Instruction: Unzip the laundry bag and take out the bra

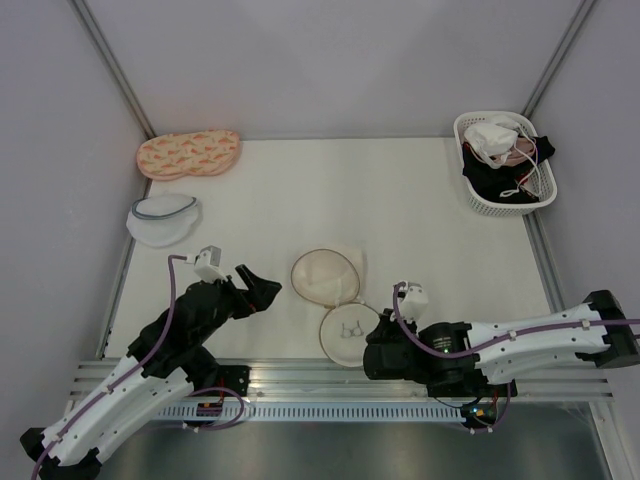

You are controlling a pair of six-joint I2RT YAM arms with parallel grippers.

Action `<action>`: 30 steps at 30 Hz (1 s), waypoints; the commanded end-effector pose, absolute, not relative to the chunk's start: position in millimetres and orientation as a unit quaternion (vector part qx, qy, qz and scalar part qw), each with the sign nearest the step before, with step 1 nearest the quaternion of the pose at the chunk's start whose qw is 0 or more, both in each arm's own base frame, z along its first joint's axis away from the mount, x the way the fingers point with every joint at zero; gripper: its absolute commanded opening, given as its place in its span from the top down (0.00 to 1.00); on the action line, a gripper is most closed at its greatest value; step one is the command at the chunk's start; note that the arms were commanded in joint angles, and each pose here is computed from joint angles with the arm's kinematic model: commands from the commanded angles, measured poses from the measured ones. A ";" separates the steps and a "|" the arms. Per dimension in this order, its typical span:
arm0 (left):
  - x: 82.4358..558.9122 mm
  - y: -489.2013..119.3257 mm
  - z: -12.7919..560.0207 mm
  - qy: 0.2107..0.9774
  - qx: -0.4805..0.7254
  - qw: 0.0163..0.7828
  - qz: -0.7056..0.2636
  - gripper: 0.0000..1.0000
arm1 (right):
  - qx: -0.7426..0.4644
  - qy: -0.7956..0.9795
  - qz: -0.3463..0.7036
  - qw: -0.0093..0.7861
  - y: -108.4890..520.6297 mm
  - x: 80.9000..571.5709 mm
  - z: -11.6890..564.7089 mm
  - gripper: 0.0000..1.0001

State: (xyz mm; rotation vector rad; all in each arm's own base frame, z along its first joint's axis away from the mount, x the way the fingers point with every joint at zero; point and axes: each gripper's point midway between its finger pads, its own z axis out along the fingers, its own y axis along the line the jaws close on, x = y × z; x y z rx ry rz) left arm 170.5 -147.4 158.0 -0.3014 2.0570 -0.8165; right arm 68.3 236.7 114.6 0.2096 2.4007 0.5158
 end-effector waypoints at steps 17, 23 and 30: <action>175.2 -147.2 164.5 0.820 -0.136 0.446 -0.332 0.01 | 0.124 0.938 0.052 0.318 168.7 67.6 38.7 0.52; 174.8 -147.2 166.5 0.819 -0.136 0.447 -0.334 0.01 | 0.131 0.937 0.101 0.307 182.2 65.9 17.0 0.54; 174.8 -147.2 163.8 0.821 -0.137 0.445 -0.332 0.01 | 0.115 0.927 0.157 0.321 216.0 70.9 36.6 0.53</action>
